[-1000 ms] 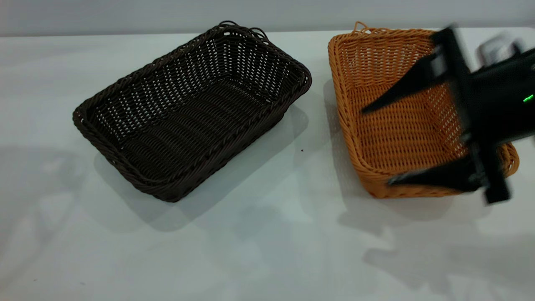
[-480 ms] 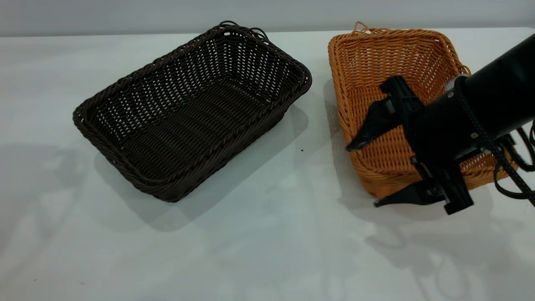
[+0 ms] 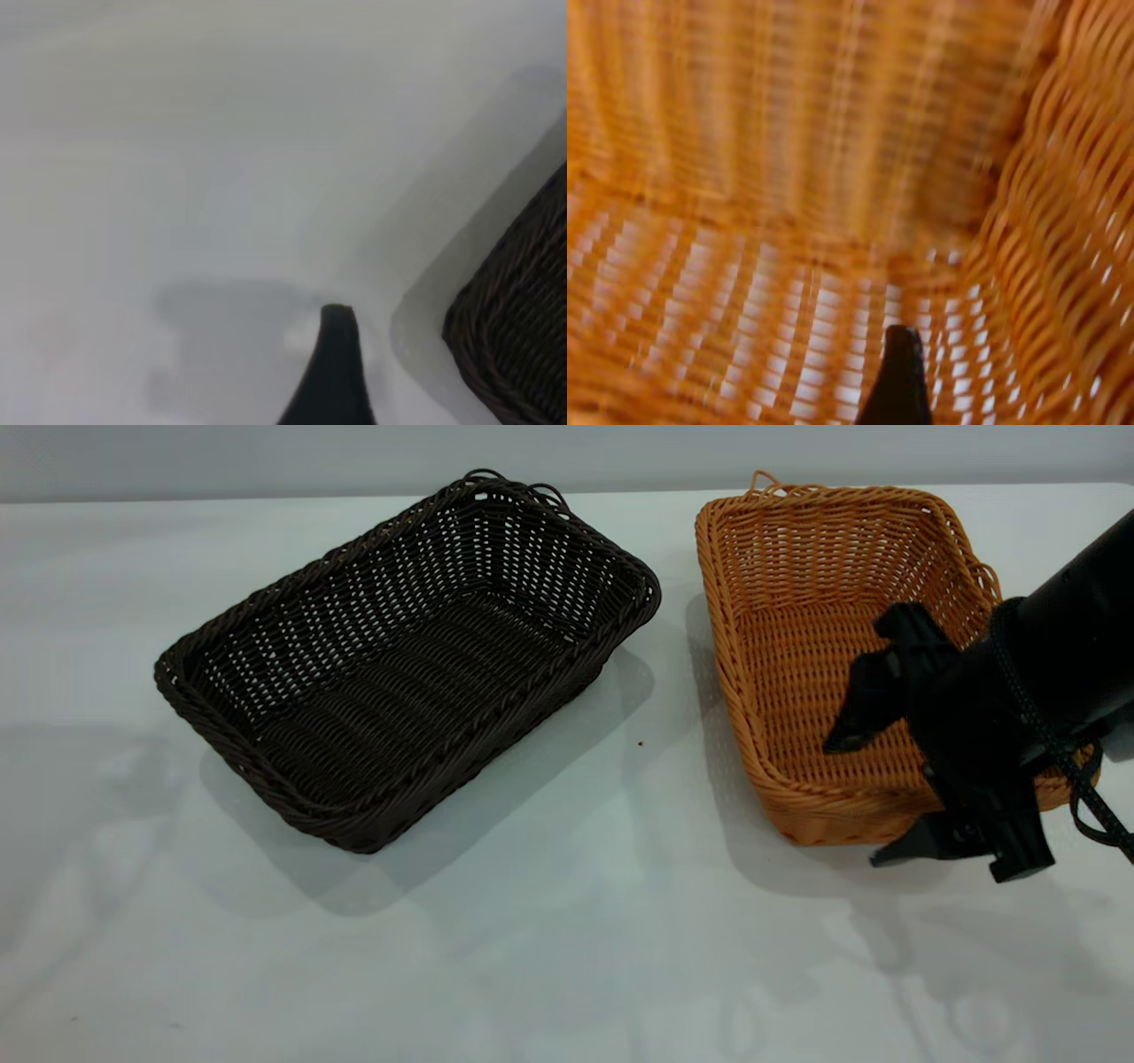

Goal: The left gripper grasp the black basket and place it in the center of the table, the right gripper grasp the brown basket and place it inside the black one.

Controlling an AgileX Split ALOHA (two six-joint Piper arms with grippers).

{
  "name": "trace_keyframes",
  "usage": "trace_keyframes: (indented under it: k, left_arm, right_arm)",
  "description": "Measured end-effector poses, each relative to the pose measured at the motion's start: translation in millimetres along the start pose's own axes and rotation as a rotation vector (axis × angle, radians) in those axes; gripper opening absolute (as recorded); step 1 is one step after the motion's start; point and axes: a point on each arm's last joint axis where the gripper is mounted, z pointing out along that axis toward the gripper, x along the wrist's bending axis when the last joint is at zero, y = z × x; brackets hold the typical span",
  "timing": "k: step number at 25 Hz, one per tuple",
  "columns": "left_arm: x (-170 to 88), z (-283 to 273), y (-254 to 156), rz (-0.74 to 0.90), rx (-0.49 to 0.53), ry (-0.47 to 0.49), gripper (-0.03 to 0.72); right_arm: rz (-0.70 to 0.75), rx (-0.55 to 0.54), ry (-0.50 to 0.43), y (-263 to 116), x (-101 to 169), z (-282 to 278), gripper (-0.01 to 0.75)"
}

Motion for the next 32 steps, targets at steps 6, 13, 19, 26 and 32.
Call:
trace_keyframes:
  k: [6, 13, 19, 26, 32]
  left_arm:
    - [-25, 31, 21, 0.073, 0.121, -0.069, 0.593]
    - [-73, 95, 40, 0.283, 0.284, -0.170, 0.593]
    - [-108, 153, 42, 0.519, 0.308, -0.237, 0.593]
    - [-118, 190, 34, 0.596, 0.317, -0.252, 0.593]
    - [-117, 214, 17, 0.592, 0.350, -0.251, 0.585]
  right_arm:
    - [0.011, -0.023, -0.026, 3, -4, 6, 0.530]
    - [0.012, -0.027, -0.024, 3, -3, 6, 0.501]
    - [0.013, -0.018, -0.021, 3, -2, 6, 0.493]
    - [0.013, -0.015, -0.019, 2, -2, 6, 0.491]
    - [0.013, -0.014, -0.019, 2, -2, 6, 0.489]
